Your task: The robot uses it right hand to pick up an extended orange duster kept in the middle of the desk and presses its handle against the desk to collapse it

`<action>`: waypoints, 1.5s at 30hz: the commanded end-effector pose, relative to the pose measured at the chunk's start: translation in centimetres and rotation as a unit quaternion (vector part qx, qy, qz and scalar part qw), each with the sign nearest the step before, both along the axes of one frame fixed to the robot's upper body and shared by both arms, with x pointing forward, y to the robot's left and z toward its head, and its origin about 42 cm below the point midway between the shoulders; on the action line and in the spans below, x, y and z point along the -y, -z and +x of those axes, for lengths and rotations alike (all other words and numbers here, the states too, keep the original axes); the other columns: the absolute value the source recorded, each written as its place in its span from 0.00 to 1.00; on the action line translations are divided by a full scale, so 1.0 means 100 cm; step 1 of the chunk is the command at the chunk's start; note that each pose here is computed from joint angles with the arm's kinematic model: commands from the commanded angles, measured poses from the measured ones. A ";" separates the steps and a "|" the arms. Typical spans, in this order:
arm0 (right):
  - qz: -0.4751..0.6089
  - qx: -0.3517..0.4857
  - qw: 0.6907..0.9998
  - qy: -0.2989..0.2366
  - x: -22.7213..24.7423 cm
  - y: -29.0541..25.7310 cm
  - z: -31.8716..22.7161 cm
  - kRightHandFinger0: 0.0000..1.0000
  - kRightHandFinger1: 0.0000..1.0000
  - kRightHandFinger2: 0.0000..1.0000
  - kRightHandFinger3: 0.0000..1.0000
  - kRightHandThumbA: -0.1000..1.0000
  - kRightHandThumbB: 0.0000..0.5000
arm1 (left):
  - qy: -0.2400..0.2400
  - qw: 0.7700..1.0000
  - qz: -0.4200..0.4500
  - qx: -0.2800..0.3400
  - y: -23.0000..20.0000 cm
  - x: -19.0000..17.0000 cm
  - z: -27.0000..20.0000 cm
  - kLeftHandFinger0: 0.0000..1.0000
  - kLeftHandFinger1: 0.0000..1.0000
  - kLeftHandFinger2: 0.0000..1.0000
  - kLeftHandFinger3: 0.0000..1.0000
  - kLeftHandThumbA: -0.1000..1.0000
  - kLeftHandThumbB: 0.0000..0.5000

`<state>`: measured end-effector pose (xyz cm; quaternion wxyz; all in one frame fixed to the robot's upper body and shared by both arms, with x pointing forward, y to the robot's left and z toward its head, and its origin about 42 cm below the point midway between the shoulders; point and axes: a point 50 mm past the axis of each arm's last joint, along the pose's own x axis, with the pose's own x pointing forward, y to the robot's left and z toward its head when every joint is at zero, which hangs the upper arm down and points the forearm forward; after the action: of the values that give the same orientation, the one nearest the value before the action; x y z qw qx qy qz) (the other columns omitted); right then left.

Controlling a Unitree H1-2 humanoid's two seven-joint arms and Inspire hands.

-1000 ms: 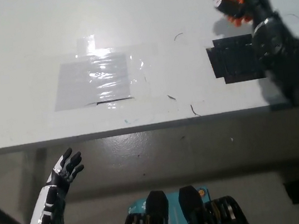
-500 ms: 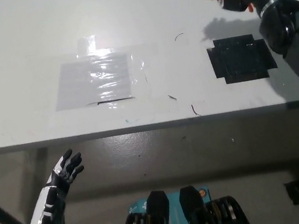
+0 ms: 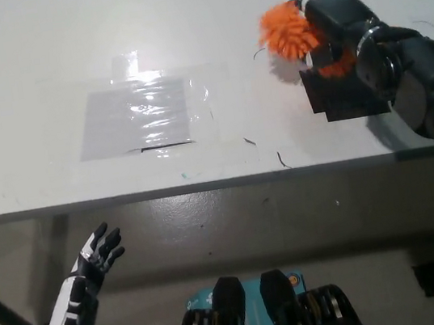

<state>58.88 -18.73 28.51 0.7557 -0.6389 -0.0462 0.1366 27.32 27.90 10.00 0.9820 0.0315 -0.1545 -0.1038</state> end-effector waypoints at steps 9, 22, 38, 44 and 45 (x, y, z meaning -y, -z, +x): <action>0.250 -0.058 0.966 0.021 0.049 -0.131 0.018 1.00 1.00 1.00 1.00 0.93 0.83 | 0.002 1.000 -0.009 0.026 -0.008 0.001 0.000 1.00 1.00 1.00 1.00 1.00 0.51; 0.396 0.231 0.864 -0.206 0.101 -0.337 -0.086 1.00 1.00 1.00 1.00 1.00 0.99 | 0.012 0.998 0.004 0.058 -0.032 -0.003 0.030 1.00 1.00 1.00 1.00 1.00 0.50; 0.414 0.331 0.769 -0.357 0.053 -0.165 -0.289 1.00 1.00 1.00 1.00 1.00 0.96 | 0.019 0.998 0.007 0.059 -0.039 -0.006 0.040 1.00 1.00 1.00 1.00 1.00 0.50; 0.438 0.303 0.772 -0.347 0.041 -0.082 -0.333 1.00 1.00 1.00 1.00 1.00 0.80 | 0.024 0.998 0.016 0.047 -0.030 -0.004 0.033 1.00 1.00 1.00 1.00 1.00 0.46; 0.446 0.300 0.769 -0.345 0.035 -0.074 -0.341 1.00 1.00 1.00 1.00 1.00 0.89 | 0.022 0.999 0.019 0.044 -0.029 -0.004 0.032 1.00 1.00 1.00 1.00 1.00 0.47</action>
<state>47.09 -26.89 26.50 0.9240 -0.3129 -0.1587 0.1521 29.27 27.47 10.47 0.9813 0.0289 -0.1573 -0.1073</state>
